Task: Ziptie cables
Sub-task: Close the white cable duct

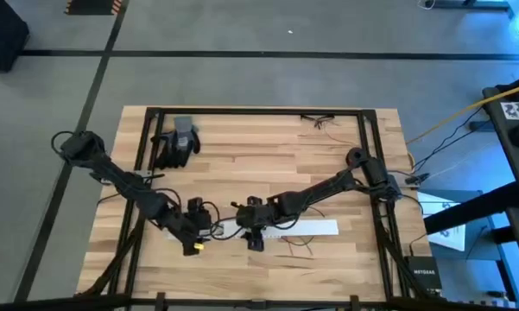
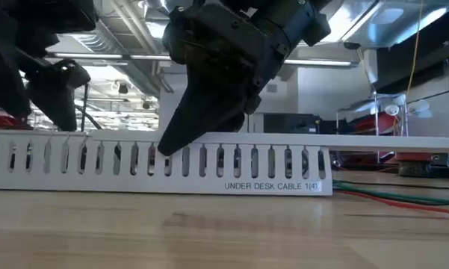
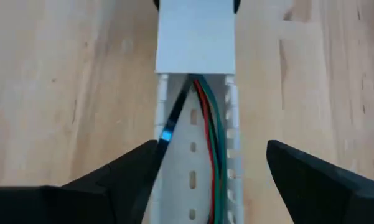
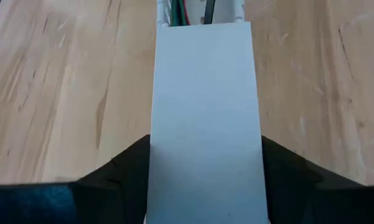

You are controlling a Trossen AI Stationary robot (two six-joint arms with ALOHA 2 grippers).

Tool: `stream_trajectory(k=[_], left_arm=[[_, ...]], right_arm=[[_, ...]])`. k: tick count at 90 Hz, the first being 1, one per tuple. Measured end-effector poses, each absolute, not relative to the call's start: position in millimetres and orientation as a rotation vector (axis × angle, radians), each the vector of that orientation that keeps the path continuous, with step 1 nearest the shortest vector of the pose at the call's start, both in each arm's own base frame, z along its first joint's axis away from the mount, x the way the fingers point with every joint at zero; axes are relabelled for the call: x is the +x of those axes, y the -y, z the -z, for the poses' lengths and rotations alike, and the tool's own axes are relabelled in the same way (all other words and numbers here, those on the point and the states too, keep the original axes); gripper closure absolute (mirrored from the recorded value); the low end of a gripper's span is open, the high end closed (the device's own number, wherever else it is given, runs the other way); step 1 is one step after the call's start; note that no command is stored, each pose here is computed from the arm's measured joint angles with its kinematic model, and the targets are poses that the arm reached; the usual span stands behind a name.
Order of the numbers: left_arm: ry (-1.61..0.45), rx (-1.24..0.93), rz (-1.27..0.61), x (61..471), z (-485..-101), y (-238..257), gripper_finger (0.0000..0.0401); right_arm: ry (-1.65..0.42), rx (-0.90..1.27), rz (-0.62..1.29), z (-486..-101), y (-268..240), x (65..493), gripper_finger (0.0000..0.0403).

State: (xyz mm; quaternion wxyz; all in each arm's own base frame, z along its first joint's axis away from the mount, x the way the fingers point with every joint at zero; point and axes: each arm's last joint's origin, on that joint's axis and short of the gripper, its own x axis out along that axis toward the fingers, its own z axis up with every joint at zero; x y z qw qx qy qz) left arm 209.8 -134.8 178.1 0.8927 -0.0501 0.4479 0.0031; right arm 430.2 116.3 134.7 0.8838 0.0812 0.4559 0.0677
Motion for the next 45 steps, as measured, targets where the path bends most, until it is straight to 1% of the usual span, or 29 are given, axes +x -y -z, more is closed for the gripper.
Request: stream_trajectory(k=[10, 36, 45], left_arm=[[-0.910, -0.107, -0.002, 212.6, -176.7, 137.4, 0.0107], [-0.993, -0.029, -0.044, 218.4, -149.7, 140.9, 0.0107], [-1.016, -0.026, -0.063, 219.8, -141.8, 141.9, 0.0117]], right_arm=[[-0.949, 0.169, -0.141, -134.7, -116.3, 430.2, 0.0173], [-0.949, 0.165, -0.141, -134.6, -116.2, 430.1, 0.0173], [-0.949, 0.164, -0.140, -134.5, -116.2, 430.1, 0.0173]])
